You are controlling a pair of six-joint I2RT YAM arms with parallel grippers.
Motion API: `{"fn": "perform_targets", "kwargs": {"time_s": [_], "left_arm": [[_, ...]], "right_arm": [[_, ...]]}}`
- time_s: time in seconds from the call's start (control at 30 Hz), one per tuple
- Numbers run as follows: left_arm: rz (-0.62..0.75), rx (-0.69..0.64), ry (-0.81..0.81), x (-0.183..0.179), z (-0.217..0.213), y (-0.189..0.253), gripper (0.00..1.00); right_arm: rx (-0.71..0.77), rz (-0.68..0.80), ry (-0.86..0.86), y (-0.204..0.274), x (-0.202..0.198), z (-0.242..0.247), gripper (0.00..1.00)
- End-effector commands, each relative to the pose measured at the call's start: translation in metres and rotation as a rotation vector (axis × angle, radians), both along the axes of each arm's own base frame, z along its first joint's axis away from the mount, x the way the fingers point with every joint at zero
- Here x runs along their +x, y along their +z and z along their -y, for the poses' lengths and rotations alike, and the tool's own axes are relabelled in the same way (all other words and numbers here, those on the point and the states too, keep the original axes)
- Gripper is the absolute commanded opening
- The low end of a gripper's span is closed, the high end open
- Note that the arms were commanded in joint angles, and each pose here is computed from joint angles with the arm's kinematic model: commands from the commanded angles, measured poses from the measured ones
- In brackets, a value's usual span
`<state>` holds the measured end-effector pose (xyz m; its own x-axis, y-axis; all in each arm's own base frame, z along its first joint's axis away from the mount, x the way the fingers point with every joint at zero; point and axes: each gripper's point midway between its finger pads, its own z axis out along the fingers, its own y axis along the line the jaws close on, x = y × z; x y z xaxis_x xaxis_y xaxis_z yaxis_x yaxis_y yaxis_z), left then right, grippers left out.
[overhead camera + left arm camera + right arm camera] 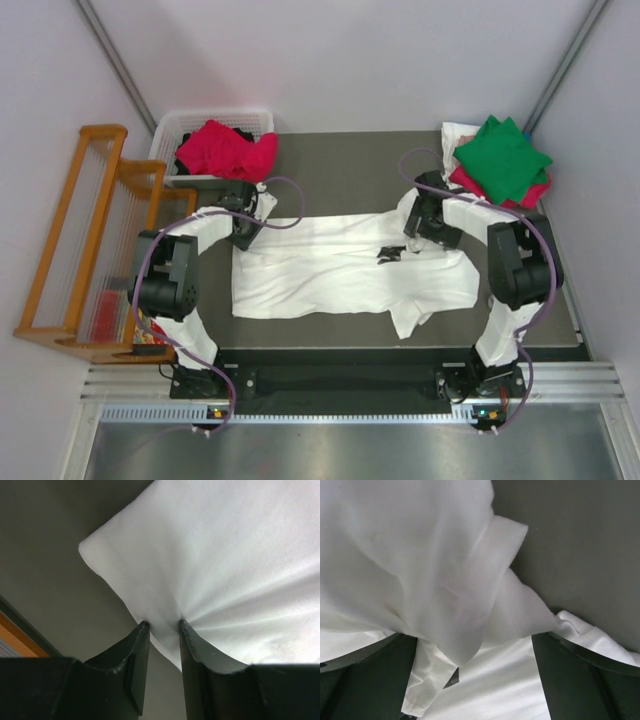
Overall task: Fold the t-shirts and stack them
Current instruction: Fold the tshirt
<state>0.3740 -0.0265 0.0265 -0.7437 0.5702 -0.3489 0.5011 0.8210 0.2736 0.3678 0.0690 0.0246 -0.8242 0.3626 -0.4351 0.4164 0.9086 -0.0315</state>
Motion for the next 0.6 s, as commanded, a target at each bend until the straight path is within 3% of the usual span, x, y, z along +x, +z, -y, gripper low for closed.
{"fn": "perform_targets", "kwargs": {"time_s": [0.0, 0.37, 0.57], "left_arm": [[-0.051, 0.046, 0.012, -0.017, -0.013, 0.001, 0.36], [-0.061, 0.033, 0.013, -0.018, -0.01, -0.001, 0.35], [-0.069, 0.032, 0.018, -0.019, -0.01, -0.003, 0.35]], "right_arm": [[-0.101, 0.011, -0.085, 0.007, -0.008, 0.045, 0.94], [-0.004, 0.126, -0.02, 0.068, 0.023, 0.02, 0.95], [0.042, 0.149, -0.006, 0.076, 0.038, 0.009, 0.95]]}}
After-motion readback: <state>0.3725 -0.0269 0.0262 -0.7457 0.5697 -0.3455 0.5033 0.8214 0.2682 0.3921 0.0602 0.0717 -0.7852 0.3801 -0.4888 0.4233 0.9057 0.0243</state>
